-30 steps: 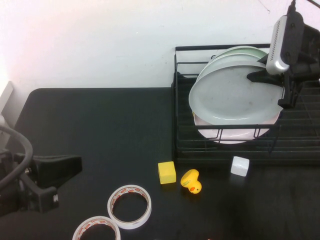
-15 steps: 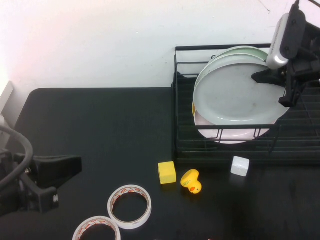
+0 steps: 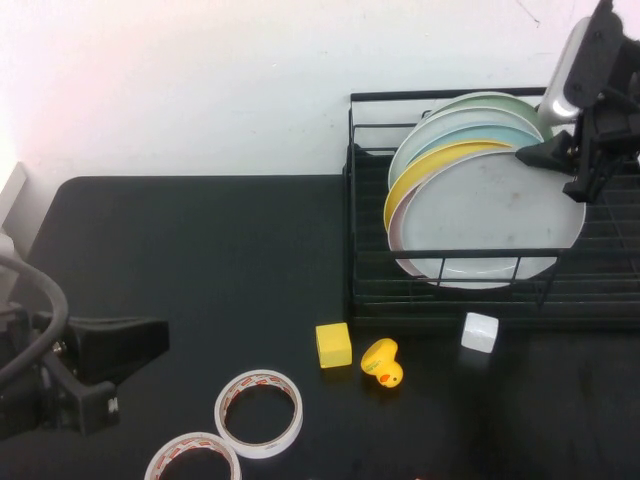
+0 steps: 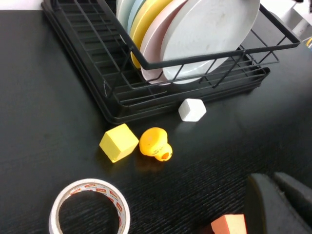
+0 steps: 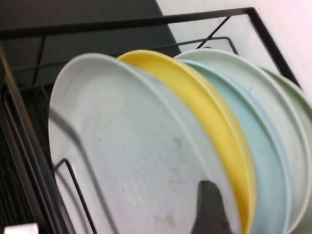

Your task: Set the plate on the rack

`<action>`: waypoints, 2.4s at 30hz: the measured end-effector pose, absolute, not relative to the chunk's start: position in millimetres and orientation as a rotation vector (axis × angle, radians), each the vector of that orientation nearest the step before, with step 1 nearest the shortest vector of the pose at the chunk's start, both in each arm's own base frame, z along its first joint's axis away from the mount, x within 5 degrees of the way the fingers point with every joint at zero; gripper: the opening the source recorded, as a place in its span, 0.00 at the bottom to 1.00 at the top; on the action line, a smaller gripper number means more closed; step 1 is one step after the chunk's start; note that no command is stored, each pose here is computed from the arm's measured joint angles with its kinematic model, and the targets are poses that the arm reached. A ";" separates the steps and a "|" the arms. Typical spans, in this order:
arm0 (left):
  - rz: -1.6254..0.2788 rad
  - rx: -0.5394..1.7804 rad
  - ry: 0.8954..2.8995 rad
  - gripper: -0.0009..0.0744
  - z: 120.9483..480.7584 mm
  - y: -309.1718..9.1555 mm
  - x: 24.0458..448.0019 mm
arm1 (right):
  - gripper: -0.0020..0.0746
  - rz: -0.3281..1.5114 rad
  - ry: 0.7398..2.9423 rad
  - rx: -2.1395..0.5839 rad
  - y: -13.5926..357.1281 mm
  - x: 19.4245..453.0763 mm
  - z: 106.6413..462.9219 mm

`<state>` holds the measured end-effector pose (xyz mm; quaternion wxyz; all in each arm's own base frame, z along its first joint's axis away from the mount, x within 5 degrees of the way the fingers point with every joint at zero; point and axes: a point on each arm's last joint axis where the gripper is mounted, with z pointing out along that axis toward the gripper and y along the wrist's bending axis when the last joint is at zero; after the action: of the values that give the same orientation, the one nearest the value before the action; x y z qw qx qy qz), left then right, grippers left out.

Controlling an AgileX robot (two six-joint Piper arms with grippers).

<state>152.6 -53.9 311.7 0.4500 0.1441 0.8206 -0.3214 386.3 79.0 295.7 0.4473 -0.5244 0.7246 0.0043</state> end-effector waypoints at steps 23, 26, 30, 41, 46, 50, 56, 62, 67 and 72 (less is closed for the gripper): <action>-0.729 0.357 2.022 0.01 309.8 -51.2 148.4 | 0.05 0.284 1.899 -0.964 80.9 335.7 363.7; -0.663 0.349 1.980 0.01 309.0 -49.0 135.7 | 0.03 0.319 1.874 -0.947 80.3 313.9 385.9; -0.578 0.347 1.877 0.01 309.8 -47.5 103.4 | 0.03 0.389 1.808 -0.907 79.7 265.8 416.5; -0.449 0.130 1.717 0.01 284.2 -35.8 44.2 | 0.02 0.314 1.484 -0.780 62.2 110.1 436.3; -0.475 0.145 1.766 0.01 265.1 -38.3 39.0 | 0.02 0.221 1.289 -0.693 50.0 43.0 434.2; -0.506 0.190 1.842 0.01 250.9 -42.0 37.9 | 0.02 0.199 1.211 -0.682 46.5 11.9 424.4; -0.502 0.216 1.872 0.01 242.4 -42.7 38.6 | 0.02 0.233 1.225 -0.767 50.9 -0.6 413.4; -0.502 0.216 1.872 0.01 242.1 -42.7 38.7 | 0.02 0.251 1.282 -0.891 55.8 -3.1 401.7; -0.500 0.219 1.872 0.01 242.1 -42.7 38.7 | 0.02 0.273 1.346 -0.955 58.2 0.9 386.2; -0.496 0.224 1.871 0.01 242.1 -42.7 38.7 | 0.02 0.183 1.483 -0.930 51.2 17.5 362.0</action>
<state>38.7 -42.7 242.1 0.5619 0.0949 0.7943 -0.2107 17.5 51.2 362.0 0.6371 -0.4073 0.6495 0.0801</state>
